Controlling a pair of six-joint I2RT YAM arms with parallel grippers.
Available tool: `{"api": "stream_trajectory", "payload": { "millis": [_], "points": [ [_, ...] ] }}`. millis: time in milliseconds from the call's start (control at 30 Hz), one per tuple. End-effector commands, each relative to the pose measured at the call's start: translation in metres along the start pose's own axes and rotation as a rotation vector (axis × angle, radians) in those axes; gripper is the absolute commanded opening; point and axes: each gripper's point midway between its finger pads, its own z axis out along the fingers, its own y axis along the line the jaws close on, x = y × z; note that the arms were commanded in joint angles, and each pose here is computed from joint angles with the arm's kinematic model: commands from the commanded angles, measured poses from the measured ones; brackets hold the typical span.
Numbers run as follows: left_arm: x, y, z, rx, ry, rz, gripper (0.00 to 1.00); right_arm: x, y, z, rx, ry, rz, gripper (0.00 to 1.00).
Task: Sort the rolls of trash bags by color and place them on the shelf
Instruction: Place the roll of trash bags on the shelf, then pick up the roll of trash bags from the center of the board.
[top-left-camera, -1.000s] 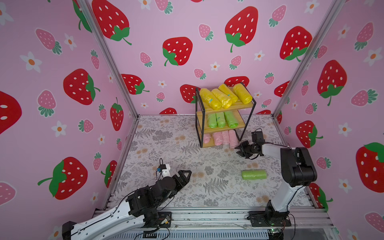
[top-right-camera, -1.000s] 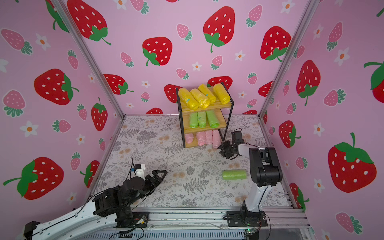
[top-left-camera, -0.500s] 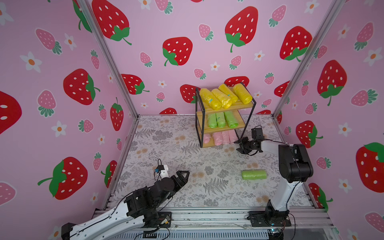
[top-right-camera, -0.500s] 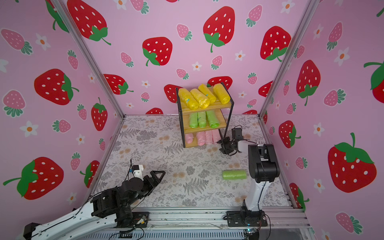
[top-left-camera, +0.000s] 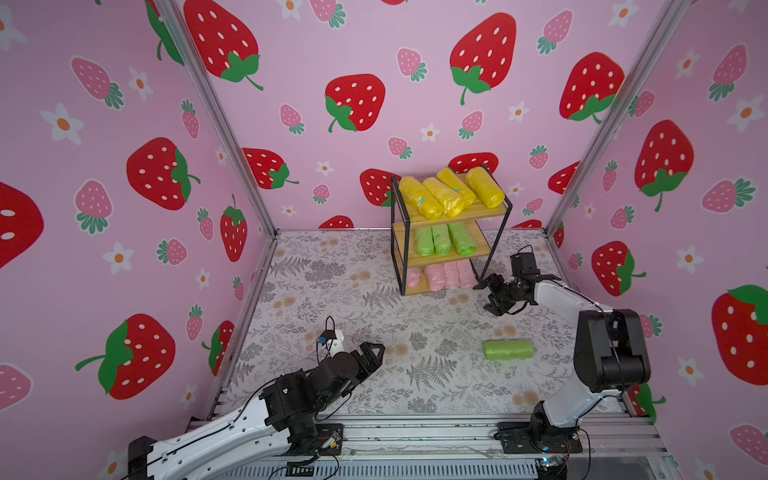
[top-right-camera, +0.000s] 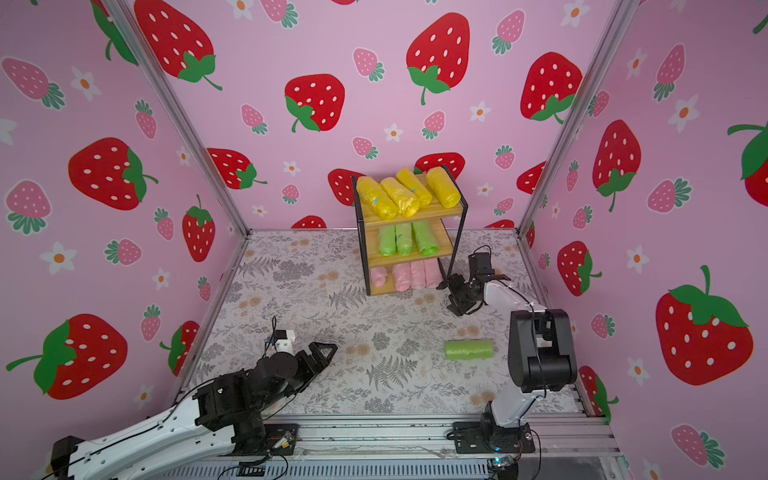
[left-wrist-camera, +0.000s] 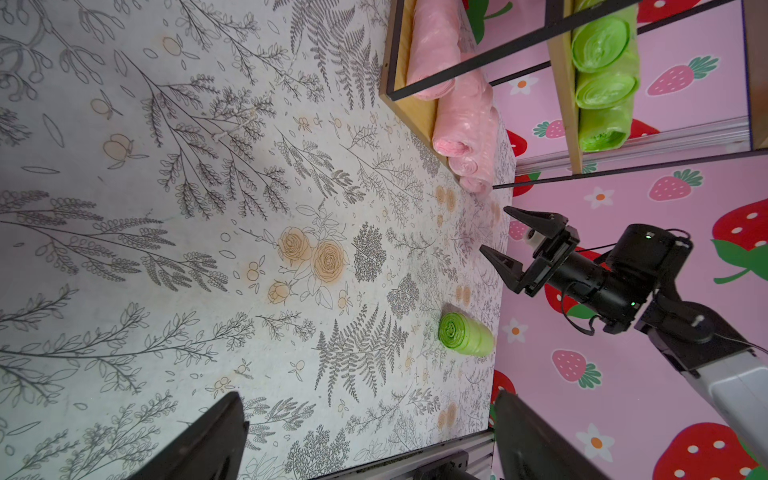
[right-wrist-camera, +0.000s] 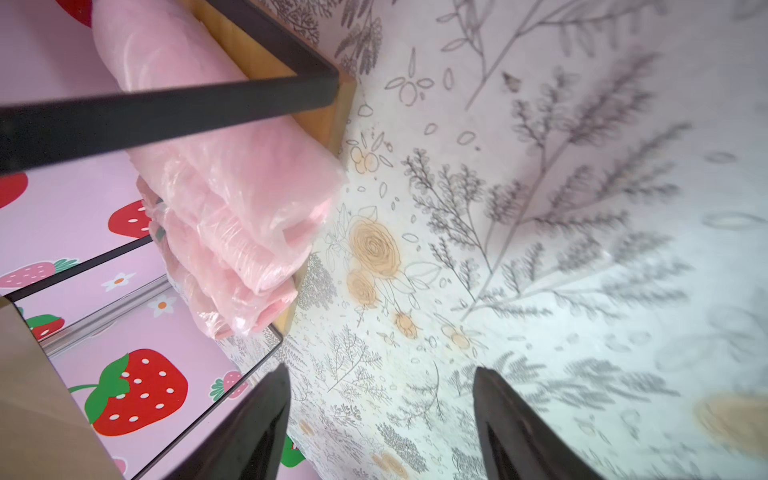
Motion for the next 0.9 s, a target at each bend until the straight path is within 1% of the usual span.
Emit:
{"api": "stream_trajectory", "payload": {
  "millis": [0,100,233,300,400,500,567,667,767,867],
  "points": [
    [0.002,-0.004,0.0,0.011,0.015,0.012,0.97,0.015,-0.045,-0.024,0.153,-0.025,0.048,1.0],
    [-0.002,0.004,-0.002,-0.018,-0.007,0.035,0.97,0.023,-0.059,-0.049,0.177,-0.084,0.076,0.99],
    [-0.007,0.009,-0.006,-0.003,-0.031,0.058,0.97,0.031,-0.073,-0.081,0.191,-0.157,0.107,1.0],
    [-0.006,0.01,-0.008,0.012,-0.027,0.06,0.98,0.037,-0.081,-0.094,0.217,-0.184,0.11,0.99],
    [-0.002,0.013,-0.007,0.012,-0.003,0.067,0.98,0.045,-0.093,-0.104,0.257,-0.212,0.116,0.95],
    [0.006,0.02,-0.001,-0.009,0.033,0.084,0.99,0.053,-0.104,-0.1,0.266,-0.238,0.136,0.89],
    [0.011,0.026,0.005,-0.033,0.063,0.088,0.99,0.06,-0.112,-0.09,0.29,-0.232,0.139,0.89],
    [0.021,0.032,0.014,-0.057,0.116,0.088,0.99,0.073,-0.13,-0.071,0.361,-0.201,0.145,0.91],
    [0.028,0.036,0.02,-0.088,0.162,0.102,0.99,0.078,-0.137,-0.06,0.379,-0.22,0.163,0.92],
    [0.033,0.037,0.023,-0.113,0.195,0.125,0.99,0.077,-0.142,-0.057,0.399,-0.249,0.182,0.92]
  ]
}}
